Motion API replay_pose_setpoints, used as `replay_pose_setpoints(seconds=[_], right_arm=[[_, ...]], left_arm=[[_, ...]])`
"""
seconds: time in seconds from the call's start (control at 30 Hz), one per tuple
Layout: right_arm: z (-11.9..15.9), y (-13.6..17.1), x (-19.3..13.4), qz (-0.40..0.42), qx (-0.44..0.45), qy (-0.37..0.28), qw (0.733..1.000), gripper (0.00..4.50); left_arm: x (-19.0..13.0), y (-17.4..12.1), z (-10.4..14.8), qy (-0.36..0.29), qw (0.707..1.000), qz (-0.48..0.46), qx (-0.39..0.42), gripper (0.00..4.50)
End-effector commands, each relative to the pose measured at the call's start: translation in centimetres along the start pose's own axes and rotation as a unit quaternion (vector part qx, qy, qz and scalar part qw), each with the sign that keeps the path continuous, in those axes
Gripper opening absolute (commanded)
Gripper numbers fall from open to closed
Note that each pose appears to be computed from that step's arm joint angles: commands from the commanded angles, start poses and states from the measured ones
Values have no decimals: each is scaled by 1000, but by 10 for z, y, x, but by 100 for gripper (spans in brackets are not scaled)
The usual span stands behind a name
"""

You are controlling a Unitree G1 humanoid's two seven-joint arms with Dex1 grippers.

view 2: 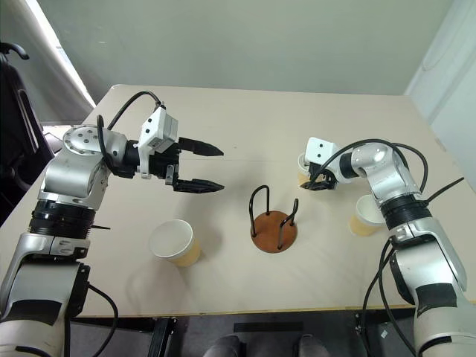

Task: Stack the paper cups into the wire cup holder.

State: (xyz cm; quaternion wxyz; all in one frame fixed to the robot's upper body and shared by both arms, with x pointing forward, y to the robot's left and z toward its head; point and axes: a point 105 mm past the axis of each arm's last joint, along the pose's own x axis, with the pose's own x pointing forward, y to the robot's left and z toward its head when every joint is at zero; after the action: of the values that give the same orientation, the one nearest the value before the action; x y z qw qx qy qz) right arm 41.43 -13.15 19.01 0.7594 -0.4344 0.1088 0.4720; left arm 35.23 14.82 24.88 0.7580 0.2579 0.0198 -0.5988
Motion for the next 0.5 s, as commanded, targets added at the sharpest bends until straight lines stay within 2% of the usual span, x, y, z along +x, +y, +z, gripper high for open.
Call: replay_pose_setpoints(seconds=[0.03, 0.23, 0.5], right_arm=[[8, -11, -5, -16, -33, 3, 999, 212], [13, -11, -9, -7, -25, -13, 1000, 2], [32, -5, -38, 6, 11, -67, 998, 2]], left_arm=[[-7, 2, 11, -7, 1000, 13, 25, 450], [-8, 2, 11, -7, 1000, 12, 26, 450], [-7, -1, 9, -4, 1000, -3, 24, 450]])
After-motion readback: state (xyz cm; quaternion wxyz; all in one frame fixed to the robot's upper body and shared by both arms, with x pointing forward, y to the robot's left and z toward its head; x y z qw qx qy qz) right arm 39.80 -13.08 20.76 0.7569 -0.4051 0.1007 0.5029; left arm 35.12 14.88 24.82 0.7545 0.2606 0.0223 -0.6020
